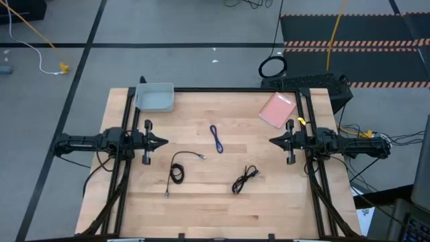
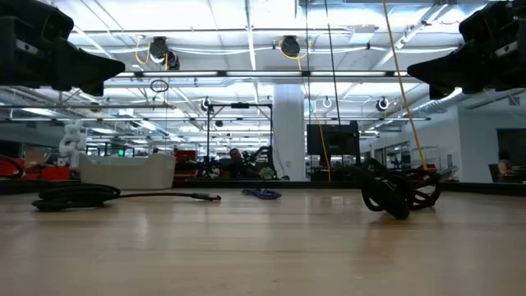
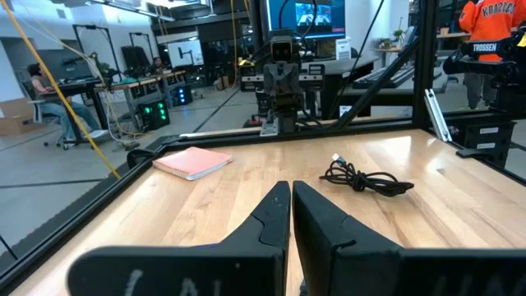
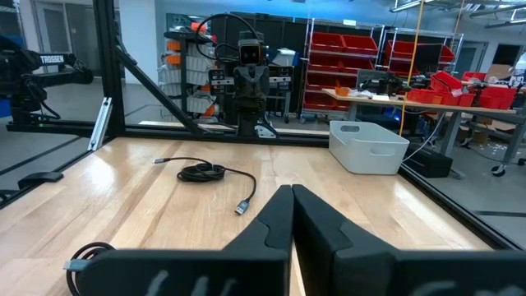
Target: Pick and place USB-C Cables
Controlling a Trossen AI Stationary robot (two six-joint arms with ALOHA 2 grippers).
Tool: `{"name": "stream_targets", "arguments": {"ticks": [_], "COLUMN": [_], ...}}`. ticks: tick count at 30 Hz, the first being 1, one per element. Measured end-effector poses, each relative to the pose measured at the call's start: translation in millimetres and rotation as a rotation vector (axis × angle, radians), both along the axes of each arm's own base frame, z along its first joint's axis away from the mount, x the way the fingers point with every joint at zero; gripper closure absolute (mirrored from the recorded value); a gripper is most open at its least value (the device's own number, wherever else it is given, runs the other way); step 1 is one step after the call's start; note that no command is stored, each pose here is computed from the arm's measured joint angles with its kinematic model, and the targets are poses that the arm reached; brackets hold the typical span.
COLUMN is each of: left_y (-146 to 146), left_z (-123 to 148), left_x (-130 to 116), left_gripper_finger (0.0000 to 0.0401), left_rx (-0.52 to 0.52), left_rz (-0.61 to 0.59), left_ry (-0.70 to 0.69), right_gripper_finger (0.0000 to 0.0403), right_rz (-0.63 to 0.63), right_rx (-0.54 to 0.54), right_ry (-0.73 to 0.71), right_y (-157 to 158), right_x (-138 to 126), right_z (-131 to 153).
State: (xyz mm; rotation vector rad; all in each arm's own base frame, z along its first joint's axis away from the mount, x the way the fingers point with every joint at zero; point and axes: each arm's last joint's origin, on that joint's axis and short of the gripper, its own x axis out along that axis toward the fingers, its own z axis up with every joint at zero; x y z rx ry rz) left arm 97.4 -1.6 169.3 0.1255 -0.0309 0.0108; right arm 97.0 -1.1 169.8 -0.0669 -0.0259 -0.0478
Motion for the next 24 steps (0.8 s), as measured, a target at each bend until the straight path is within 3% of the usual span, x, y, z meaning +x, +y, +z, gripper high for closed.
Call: {"name": "stream_targets", "arguments": {"ticks": [12, 17, 20, 24], "left_y": [0, 0, 0, 0], "left_z": [0, 0, 0, 0], "left_x": [0, 0, 0, 0], "left_gripper_finger": [0.0380, 0.0380, 0.0380, 0.0380], "left_rx": [0.000, -0.004, 0.009, -0.001], "left_rz": [0.000, 0.000, 0.001, 0.000], "left_ry": [0.000, 0.000, 0.000, -0.001], "right_gripper_finger": [0.0403, 0.0403, 0.0403, 0.0403], "right_rz": [-0.030, -0.026, -0.022, 0.007], "right_rx": [-0.016, 0.014, 0.056, 0.104], "right_ry": [-0.143, -0.091, -0.096, 0.008], "right_y": [-1, -1, -1, 0], "right_x": [-2, 2, 4, 11], "right_z": [15, 13, 27, 41]}}
